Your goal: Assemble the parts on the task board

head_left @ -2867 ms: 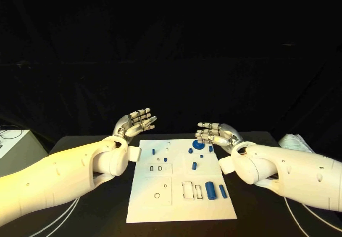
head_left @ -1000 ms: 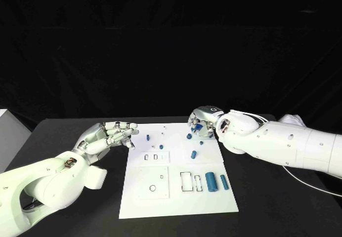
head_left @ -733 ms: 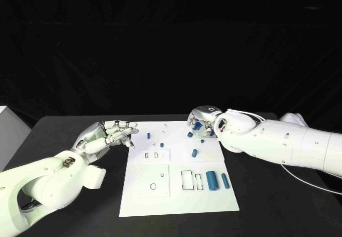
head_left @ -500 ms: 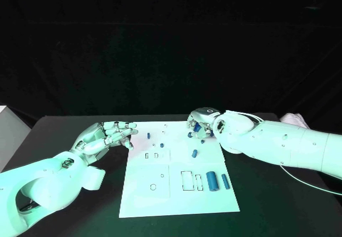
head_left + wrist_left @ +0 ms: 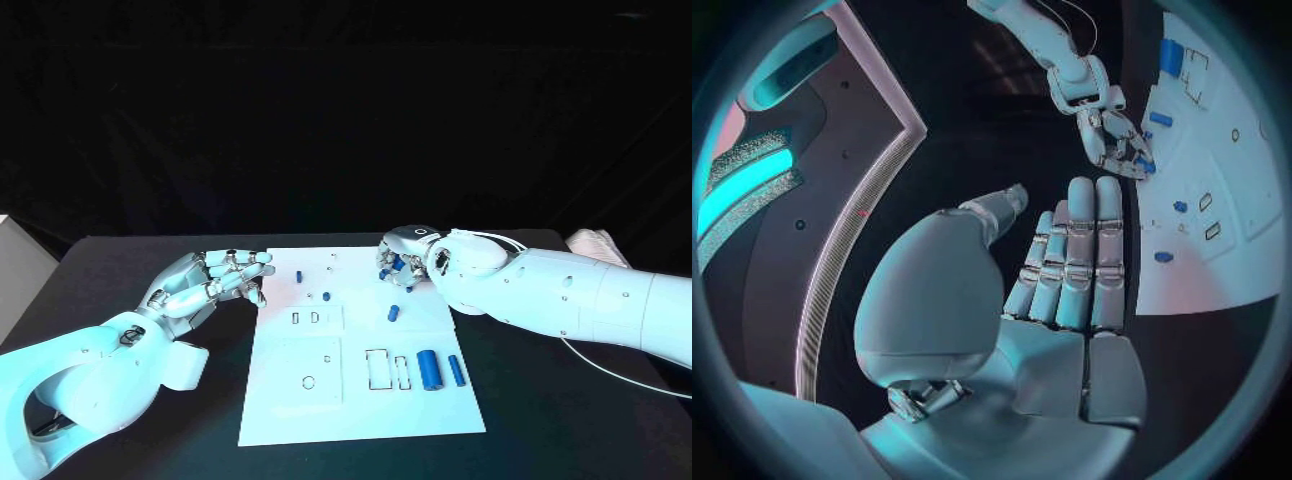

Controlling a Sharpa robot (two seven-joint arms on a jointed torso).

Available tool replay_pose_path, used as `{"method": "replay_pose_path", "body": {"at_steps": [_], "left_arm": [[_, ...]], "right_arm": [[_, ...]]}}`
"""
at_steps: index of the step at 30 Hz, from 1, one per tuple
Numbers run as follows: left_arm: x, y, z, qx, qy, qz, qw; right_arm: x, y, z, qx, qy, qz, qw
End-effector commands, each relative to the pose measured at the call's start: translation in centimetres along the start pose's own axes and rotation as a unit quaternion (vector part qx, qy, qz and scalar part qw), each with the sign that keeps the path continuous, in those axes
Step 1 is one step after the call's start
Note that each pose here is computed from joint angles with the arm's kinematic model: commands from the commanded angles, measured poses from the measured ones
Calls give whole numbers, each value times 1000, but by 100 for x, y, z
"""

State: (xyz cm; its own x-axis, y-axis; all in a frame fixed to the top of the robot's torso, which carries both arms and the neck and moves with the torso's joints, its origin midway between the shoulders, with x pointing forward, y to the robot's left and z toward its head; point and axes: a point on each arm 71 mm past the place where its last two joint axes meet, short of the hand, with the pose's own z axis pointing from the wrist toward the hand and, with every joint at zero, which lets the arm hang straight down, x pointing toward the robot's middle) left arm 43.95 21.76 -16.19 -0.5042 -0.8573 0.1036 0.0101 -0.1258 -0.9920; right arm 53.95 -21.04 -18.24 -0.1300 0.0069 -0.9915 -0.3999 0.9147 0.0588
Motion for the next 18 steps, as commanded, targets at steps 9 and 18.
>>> {"method": "replay_pose_path", "body": {"at_steps": [9,18], "left_arm": [[2,-22,8,6,5,-4,1000],[-3,-25,7,5,5,-4,1000]], "right_arm": [[18,-8,5,1,4,-6,1000],[3,12,1,-4,-8,0,1000]]}}
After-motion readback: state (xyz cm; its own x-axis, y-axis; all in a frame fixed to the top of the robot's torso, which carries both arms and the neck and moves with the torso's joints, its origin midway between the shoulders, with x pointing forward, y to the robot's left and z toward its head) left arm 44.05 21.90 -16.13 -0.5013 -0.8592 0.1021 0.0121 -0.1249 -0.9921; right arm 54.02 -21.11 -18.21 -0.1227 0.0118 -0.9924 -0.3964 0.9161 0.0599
